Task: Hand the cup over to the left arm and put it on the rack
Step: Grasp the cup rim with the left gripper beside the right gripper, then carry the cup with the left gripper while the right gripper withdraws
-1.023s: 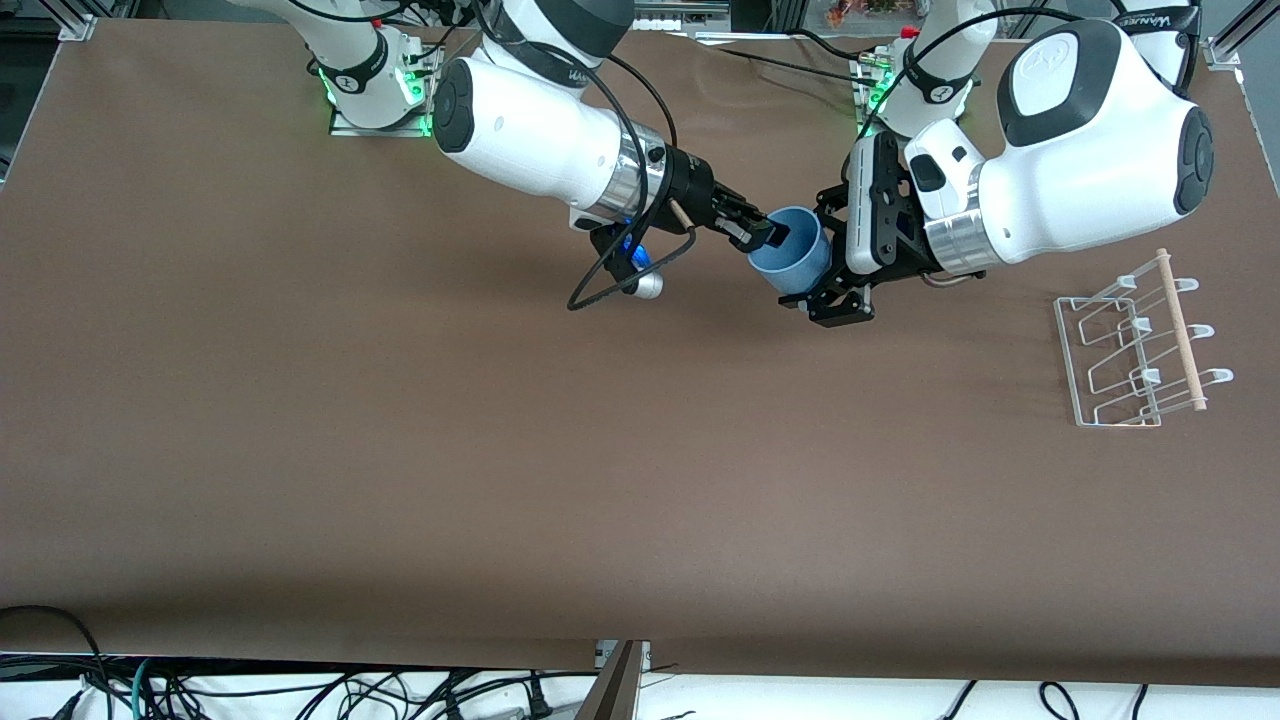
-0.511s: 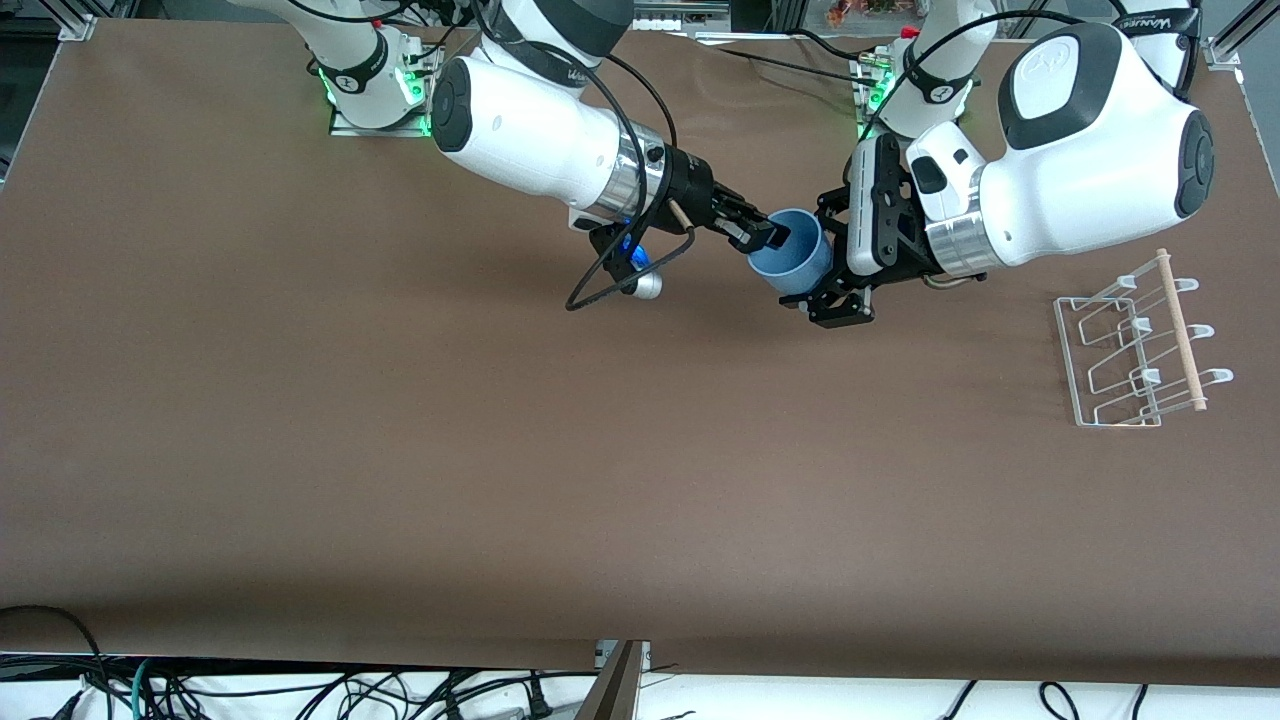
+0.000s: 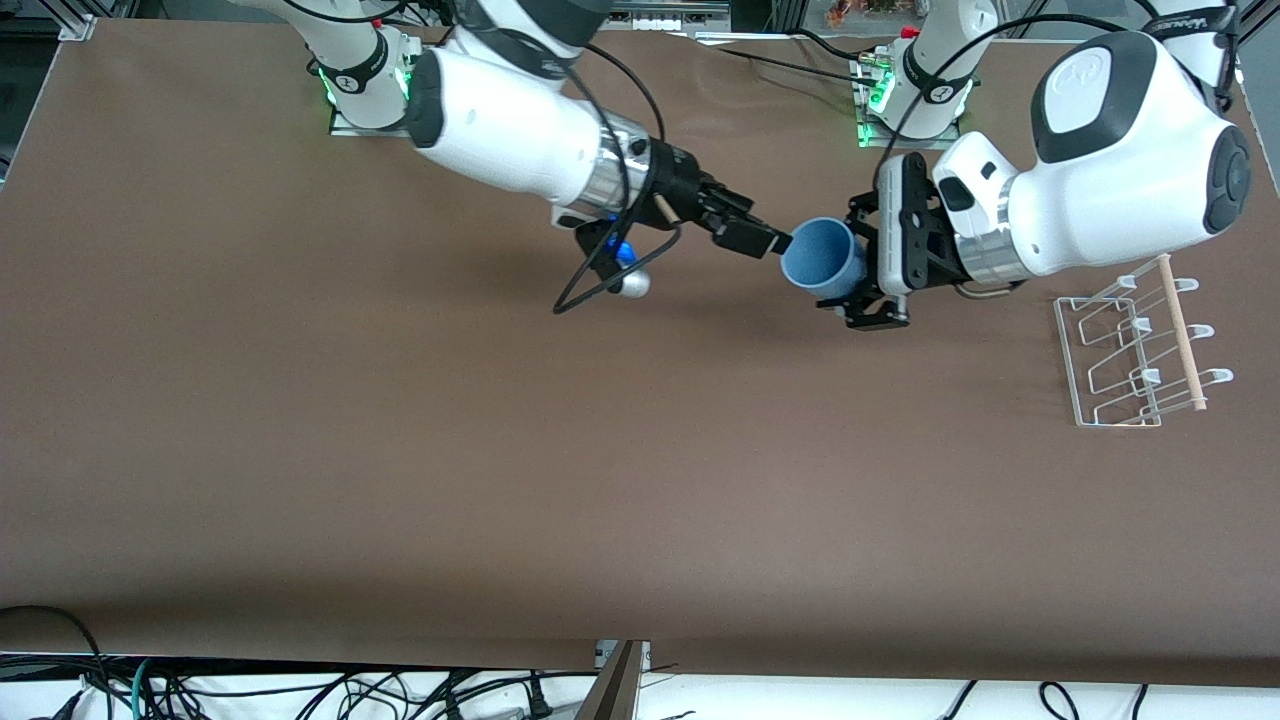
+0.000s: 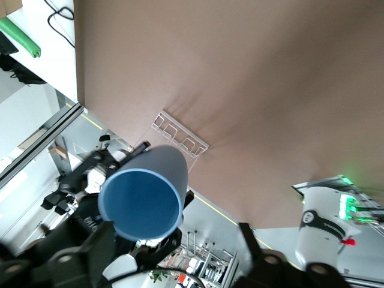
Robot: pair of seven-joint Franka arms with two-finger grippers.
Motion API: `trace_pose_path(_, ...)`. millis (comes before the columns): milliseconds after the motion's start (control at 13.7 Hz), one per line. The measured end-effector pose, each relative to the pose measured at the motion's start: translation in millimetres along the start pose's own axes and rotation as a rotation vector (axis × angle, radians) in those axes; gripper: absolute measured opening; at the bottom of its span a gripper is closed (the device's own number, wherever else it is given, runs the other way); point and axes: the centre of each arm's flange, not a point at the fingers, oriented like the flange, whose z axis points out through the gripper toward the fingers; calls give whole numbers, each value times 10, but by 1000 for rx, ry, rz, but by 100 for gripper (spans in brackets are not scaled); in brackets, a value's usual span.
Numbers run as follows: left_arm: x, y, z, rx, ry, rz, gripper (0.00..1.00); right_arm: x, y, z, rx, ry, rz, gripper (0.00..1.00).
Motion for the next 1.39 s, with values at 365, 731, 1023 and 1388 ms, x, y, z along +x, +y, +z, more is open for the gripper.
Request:
trace_pose_path(365, -559, -73, -137, 22, -265, -210, 79, 406, 4, -1208, -130, 106, -50, 99)
trace_pose_path(731, -1123, -99, -15, 17, -687, -427, 79, 761, 374, -2348, -349, 212, -186, 98)
trace_pose_path(1023, -1776, -274, 341, -62, -1055, -508, 79, 1203, 742, -3415, -428, 281, -282, 98)
trace_pose_path(1388, -2186, -376, 850, 21, -1563, -576, 79, 1683, 1096, -3447, -640, 340, -364, 98)
